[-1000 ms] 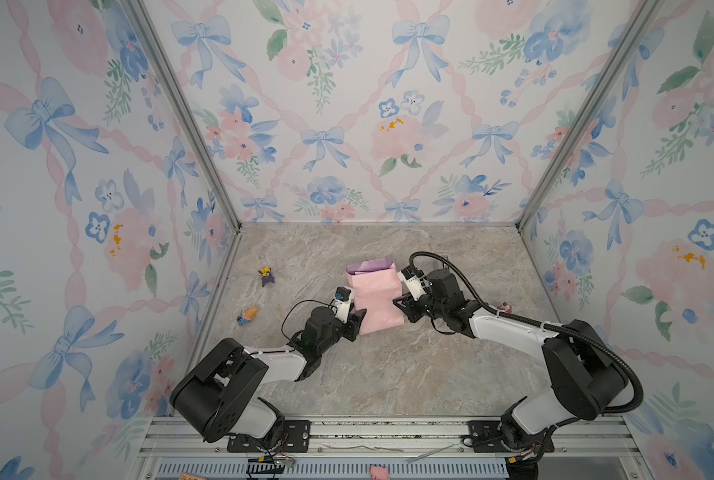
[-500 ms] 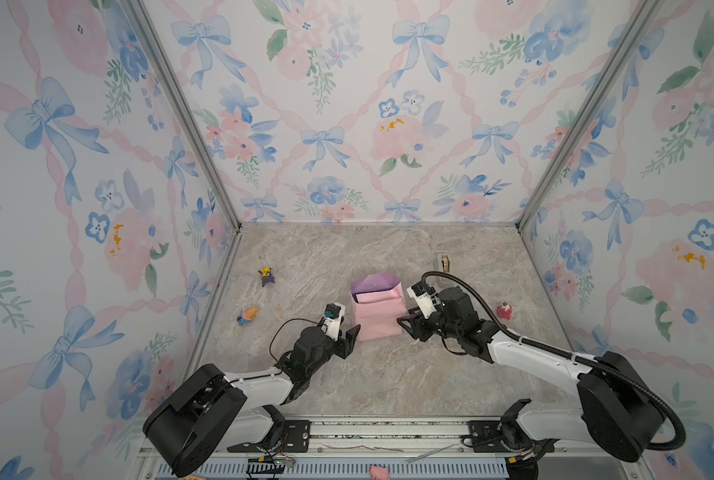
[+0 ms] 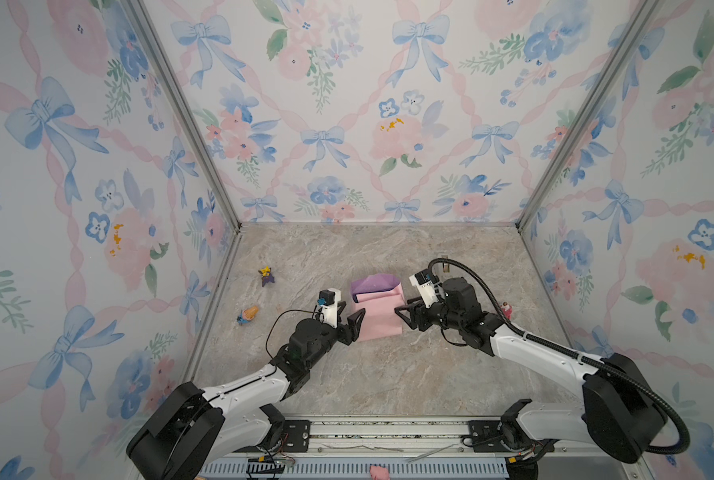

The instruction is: Wrap the gift box in paper

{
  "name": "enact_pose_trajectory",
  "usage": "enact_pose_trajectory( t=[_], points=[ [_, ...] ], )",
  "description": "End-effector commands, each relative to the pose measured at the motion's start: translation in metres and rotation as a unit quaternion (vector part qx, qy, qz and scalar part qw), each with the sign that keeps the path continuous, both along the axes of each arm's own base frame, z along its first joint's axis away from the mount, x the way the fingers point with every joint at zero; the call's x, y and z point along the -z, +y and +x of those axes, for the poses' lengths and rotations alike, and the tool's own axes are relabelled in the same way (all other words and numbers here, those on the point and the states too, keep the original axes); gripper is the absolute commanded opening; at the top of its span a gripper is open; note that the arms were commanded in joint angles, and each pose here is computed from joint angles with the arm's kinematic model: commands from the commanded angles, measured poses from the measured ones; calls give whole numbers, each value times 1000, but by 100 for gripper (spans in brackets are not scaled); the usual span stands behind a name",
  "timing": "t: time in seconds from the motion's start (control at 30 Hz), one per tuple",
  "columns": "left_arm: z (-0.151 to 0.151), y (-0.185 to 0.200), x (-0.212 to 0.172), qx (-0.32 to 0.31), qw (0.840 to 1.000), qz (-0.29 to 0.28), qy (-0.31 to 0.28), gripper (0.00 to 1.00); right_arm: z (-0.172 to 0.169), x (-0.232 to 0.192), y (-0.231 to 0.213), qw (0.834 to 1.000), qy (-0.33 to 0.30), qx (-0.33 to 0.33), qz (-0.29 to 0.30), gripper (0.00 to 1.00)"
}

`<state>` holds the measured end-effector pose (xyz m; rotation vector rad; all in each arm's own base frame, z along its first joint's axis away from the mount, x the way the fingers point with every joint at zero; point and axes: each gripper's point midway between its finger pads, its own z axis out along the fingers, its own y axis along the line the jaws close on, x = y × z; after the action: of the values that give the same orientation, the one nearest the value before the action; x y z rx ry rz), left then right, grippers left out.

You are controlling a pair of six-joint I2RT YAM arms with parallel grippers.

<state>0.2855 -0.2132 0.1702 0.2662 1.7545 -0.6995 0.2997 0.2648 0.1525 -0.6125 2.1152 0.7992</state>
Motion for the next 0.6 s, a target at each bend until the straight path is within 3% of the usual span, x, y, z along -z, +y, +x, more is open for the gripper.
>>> enact_pose_trajectory(
  t=[0.0, 0.37, 0.57],
  points=[
    [8, -7, 2, 6, 1000, -13, 25, 69, 15, -13, 7, 1000, 0, 3, 25, 63],
    [24, 5, 25, -31, 997, -10, 75, 55, 36, -5, 0, 998, 26, 34, 36, 63],
    [21, 8, 37, -32, 996, 10, 87, 50, 44, 28, -24, 993, 62, 100, -27, 60]
  ],
)
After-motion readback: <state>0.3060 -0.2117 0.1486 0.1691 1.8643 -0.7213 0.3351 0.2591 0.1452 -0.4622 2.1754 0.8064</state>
